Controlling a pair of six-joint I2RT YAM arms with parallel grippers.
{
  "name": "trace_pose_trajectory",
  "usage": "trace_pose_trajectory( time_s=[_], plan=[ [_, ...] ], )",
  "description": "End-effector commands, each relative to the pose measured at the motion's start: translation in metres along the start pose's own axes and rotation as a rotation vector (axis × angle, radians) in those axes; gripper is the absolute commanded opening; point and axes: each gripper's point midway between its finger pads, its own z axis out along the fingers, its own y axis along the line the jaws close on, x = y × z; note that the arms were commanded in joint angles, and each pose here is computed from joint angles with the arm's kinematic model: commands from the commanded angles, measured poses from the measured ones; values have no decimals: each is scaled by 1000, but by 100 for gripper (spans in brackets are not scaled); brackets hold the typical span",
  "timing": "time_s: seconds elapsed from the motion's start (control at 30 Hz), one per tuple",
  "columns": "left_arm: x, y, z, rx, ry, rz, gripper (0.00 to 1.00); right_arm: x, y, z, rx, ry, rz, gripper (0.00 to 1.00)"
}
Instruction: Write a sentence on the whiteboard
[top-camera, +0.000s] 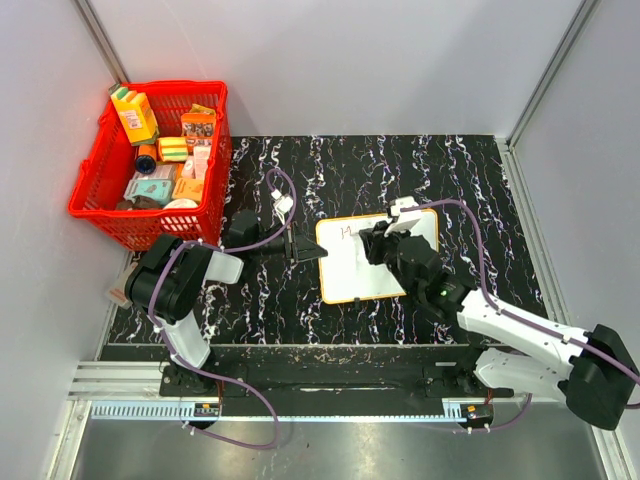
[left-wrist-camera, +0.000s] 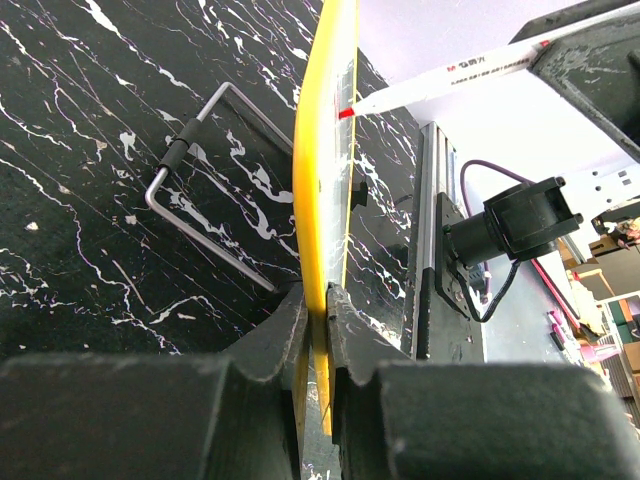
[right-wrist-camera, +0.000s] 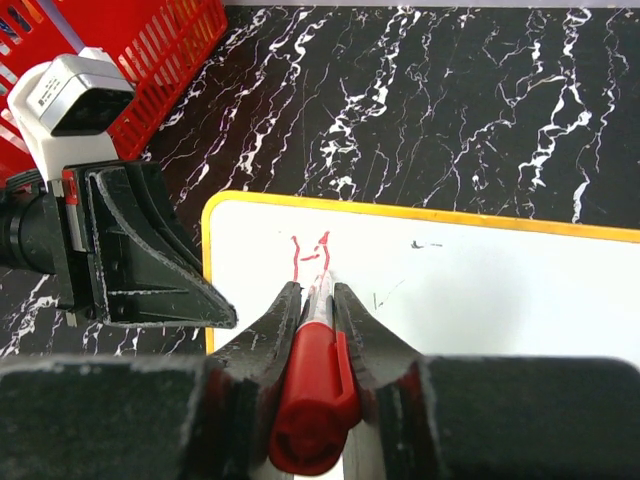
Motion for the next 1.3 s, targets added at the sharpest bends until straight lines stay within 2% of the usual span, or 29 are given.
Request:
trace_pose_trajectory(
  time_s=[0.0, 0.2, 0.5, 1.27],
  plan=[
    [-11, -10, 3, 52, -30, 124, 0, 3, 3, -6, -21, 11, 19, 0],
    [-11, -10, 3, 52, -29, 123, 0, -1, 4, -11, -36, 0, 32, 0],
    [-11, -10, 3, 52, -30, 126, 0, -42, 4, -20, -21, -105, 64, 0],
    [-11, -11, 2, 55, -29, 127, 0, -38, -7, -5, 54, -113, 55, 0]
  ],
)
